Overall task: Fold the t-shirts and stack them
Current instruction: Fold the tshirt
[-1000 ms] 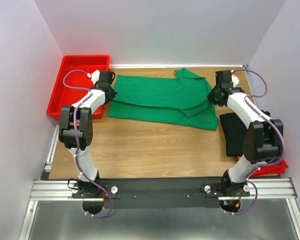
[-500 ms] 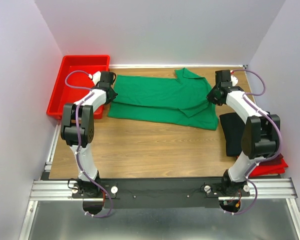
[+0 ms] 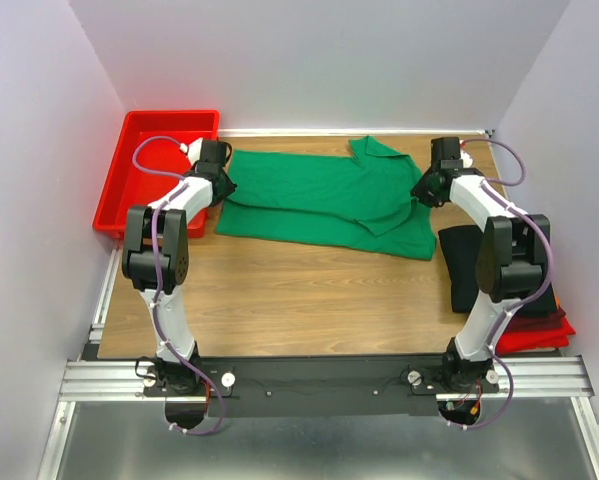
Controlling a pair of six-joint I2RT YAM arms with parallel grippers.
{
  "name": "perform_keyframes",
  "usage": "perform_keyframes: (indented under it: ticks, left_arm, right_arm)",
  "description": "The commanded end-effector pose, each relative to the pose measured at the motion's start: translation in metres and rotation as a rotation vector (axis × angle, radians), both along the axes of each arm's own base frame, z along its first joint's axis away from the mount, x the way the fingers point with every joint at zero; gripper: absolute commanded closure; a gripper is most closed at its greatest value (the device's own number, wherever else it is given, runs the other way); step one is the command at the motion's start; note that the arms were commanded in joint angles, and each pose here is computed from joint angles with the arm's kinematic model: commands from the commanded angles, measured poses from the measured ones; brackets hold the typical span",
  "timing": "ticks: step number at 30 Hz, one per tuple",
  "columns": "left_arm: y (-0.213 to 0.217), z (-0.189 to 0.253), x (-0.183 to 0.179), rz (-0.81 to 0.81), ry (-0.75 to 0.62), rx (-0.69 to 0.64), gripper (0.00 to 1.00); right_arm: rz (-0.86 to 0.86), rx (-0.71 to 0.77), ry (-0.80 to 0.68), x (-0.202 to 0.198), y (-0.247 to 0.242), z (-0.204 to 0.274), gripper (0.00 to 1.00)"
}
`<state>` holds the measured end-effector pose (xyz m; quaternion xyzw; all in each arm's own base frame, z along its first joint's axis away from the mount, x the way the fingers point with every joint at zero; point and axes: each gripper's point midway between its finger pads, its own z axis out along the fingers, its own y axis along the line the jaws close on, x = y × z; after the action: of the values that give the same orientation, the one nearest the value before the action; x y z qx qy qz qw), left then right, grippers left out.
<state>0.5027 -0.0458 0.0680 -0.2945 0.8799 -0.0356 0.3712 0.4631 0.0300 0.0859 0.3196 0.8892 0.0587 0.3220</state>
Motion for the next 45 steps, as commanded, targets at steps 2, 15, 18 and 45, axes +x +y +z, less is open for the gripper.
perform_keyframes:
  ticks: [2,15,18,45]
  left_arm:
    - [-0.009,0.022,0.02,-0.081,-0.098,-0.021,0.65]
    - [-0.054,0.047,-0.023,-0.122,-0.15,-0.131,0.69]
    - [-0.078,0.043,-0.041,-0.167,-0.16,-0.159,0.73]
    - [-0.137,0.015,-0.068,-0.329,-0.115,-0.179,0.78]
  right_arm:
    - [0.026,0.017,-0.035,0.02,-0.001,0.006,0.33]
    - [0.119,-0.059,-0.033,-0.043,0.04,0.002,0.29]
    - [0.145,-0.057,-0.013,-0.063,0.052,-0.013,0.33]
    - [0.183,0.013,0.008,-0.043,0.085,-0.048,0.5]
